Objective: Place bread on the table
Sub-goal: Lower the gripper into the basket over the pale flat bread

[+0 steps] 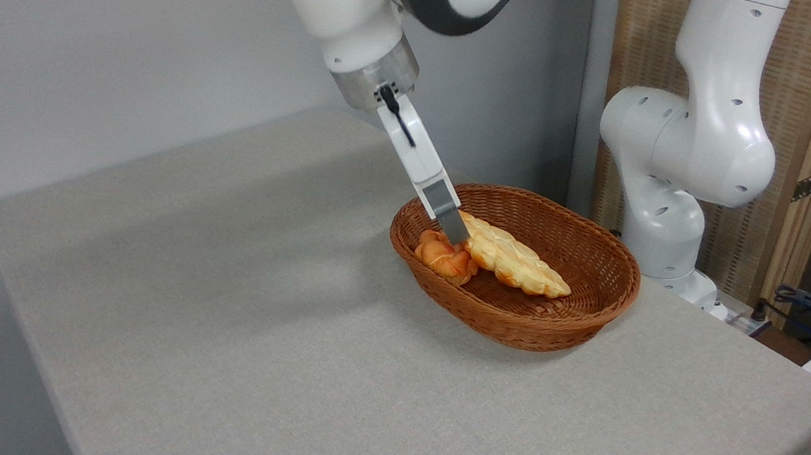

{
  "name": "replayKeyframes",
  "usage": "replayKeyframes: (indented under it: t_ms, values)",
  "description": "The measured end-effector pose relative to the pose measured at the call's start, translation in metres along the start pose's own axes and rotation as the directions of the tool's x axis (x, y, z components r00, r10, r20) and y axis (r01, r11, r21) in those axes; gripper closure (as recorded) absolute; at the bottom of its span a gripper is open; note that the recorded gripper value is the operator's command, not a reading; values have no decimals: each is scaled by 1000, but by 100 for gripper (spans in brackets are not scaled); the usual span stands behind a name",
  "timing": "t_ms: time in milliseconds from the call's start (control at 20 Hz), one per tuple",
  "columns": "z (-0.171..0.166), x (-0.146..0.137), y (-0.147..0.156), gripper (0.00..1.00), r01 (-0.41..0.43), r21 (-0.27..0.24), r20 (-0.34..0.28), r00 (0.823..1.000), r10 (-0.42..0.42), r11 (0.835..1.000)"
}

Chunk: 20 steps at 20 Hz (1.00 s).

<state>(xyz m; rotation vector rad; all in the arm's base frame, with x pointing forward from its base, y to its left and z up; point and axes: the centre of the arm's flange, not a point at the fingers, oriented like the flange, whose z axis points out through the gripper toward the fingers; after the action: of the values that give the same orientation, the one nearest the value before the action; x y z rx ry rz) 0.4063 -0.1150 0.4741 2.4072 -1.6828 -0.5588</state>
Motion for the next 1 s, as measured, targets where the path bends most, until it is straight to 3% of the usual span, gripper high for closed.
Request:
replayKeyframes:
  t_ms: [300, 650, 750, 900, 1000]
  values:
    - [21, 2, 3, 1, -195, -34, 32, 980, 196, 980]
    - [25, -9, -5, 11, -347, -37, 76, 934, 349, 937]
    - [25, -9, -5, 27, -355, -38, 76, 931, 357, 934]
    - [27, -8, -5, 69, -358, -43, 78, 929, 361, 933]
    - [30, -7, -5, 72, -360, -49, 80, 928, 363, 932]
